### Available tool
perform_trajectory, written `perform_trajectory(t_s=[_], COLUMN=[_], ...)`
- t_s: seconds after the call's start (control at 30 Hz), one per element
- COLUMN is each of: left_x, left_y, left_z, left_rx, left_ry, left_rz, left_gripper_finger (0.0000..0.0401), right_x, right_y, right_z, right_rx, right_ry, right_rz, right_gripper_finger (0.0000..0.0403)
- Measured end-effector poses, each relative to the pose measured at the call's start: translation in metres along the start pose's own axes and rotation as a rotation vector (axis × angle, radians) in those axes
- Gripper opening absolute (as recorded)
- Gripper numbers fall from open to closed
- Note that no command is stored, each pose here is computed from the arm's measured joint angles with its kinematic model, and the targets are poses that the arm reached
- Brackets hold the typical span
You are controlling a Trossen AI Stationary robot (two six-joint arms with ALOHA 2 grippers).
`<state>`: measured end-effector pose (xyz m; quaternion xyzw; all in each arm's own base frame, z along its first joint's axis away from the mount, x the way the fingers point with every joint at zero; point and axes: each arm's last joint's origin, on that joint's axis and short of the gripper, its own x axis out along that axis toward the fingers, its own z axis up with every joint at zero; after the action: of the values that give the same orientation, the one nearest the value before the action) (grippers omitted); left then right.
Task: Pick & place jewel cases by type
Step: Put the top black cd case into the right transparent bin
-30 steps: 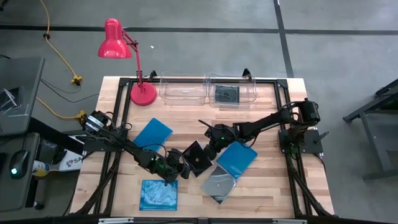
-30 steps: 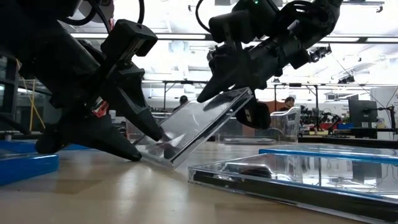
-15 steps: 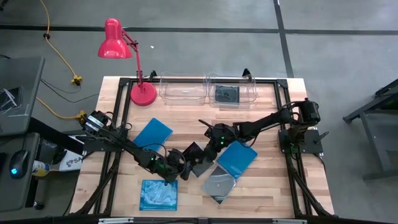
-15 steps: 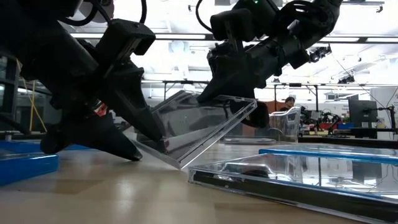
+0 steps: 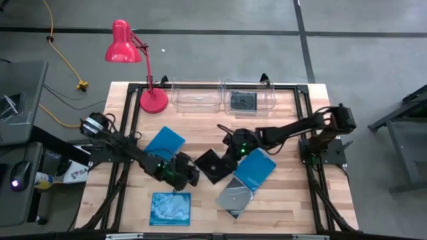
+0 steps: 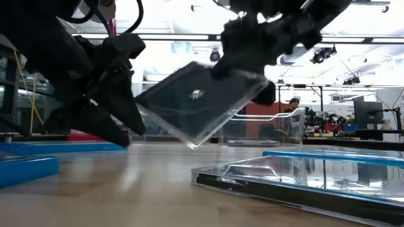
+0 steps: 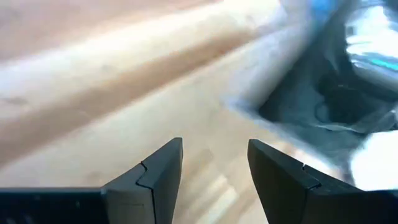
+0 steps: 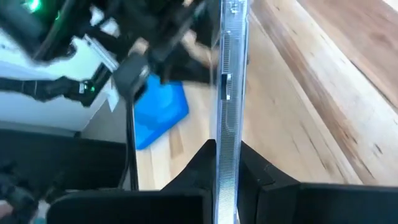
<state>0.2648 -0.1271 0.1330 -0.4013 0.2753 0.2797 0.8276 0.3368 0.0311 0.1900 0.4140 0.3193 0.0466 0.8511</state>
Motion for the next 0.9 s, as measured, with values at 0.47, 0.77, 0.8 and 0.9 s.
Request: perform_trajectory(t_s=[0.47, 0.77, 0.8, 0.9], left_x=[-0.046, -0.049, -0.049, -0.049], left_y=[-0.001, -0.004, -0.004, -0.004], left_z=[0.033, 0.034, 0.034, 0.034], left_rx=[0.084, 0.165, 0.166, 0.164], left_ry=[-0.118, -0.089, -0.095, -0.103], left_rz=[0.013, -0.02, -0.017, -0.019], left_gripper_finger=[0.0182, 0.0182, 0.0182, 0.0182], right_x=[-0.092, -0.162, -0.17, -0.189], right_y=[0.043, 0.073, 0.077, 0.085], right_z=[0.008, 0.013, 0.013, 0.012], right_rx=[-0.132, -0.267, -0.291, -0.345], right_ry=[-0.181, -0.468, -0.507, -0.604], right_rz=[-0.081, -0.012, 0.001, 0.025], right_gripper_finger=[0.0013, 0.0014, 0.0014, 0.0012])
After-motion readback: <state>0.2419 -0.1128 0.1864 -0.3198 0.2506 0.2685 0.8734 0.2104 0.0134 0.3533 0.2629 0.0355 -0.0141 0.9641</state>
